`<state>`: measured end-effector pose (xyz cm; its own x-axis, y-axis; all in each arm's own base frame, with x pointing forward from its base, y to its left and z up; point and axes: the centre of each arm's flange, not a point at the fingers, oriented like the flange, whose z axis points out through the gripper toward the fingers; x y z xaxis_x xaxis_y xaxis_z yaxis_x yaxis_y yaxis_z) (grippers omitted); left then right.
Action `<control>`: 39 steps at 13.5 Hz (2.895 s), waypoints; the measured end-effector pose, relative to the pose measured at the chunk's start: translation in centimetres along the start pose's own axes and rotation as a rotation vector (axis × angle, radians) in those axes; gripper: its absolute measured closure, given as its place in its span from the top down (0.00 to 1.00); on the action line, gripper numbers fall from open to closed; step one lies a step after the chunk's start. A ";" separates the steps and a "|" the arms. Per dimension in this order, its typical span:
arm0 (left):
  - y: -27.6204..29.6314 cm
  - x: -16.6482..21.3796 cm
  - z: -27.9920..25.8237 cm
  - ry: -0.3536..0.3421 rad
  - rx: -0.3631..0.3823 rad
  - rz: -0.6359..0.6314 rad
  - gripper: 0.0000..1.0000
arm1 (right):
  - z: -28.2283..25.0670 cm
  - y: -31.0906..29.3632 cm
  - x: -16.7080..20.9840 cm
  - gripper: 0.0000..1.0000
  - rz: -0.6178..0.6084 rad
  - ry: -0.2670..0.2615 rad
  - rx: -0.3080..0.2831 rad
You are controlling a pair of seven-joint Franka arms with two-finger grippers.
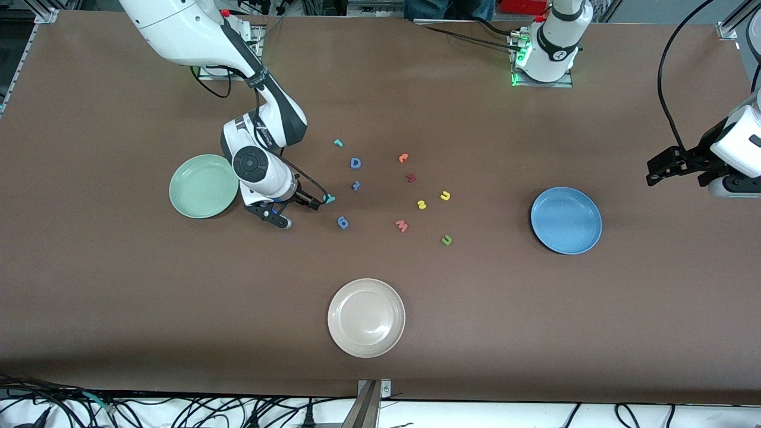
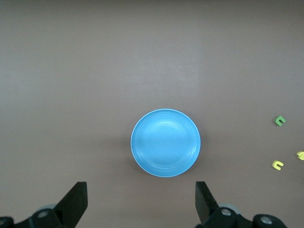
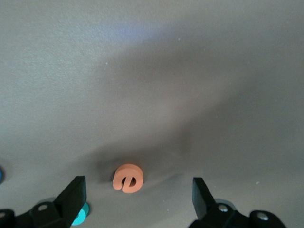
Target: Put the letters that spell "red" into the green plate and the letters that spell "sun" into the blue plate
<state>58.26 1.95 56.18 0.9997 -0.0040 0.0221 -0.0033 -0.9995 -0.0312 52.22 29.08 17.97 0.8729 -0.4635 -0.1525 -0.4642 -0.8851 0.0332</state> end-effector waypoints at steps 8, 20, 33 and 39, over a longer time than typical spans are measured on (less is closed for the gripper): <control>0.0 0.0 0.0 0.000 0.000 0.000 1.00 | 0.9 -1.4 -1.3 0.84 0.039 -0.013 0.001; 0.3 0.0 0.0 -0.001 0.000 0.006 1.00 | 0.9 -1.3 -0.8 0.64 0.025 -0.013 0.002; 0.5 0.4 1.3 -0.027 -0.001 0.009 1.00 | 0.4 -0.9 0.1 0.28 0.007 -0.014 -0.007; 5.6 1.6 6.0 -0.115 -0.024 0.094 1.00 | -0.9 -0.1 1.4 0.28 0.022 -0.034 -0.054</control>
<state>59.98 -3.45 50.00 0.9909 -0.0958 -0.0940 -0.0966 -0.9953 -0.0037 53.65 28.44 18.64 0.8564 -0.4823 -0.1845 -0.4739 -0.8760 0.0903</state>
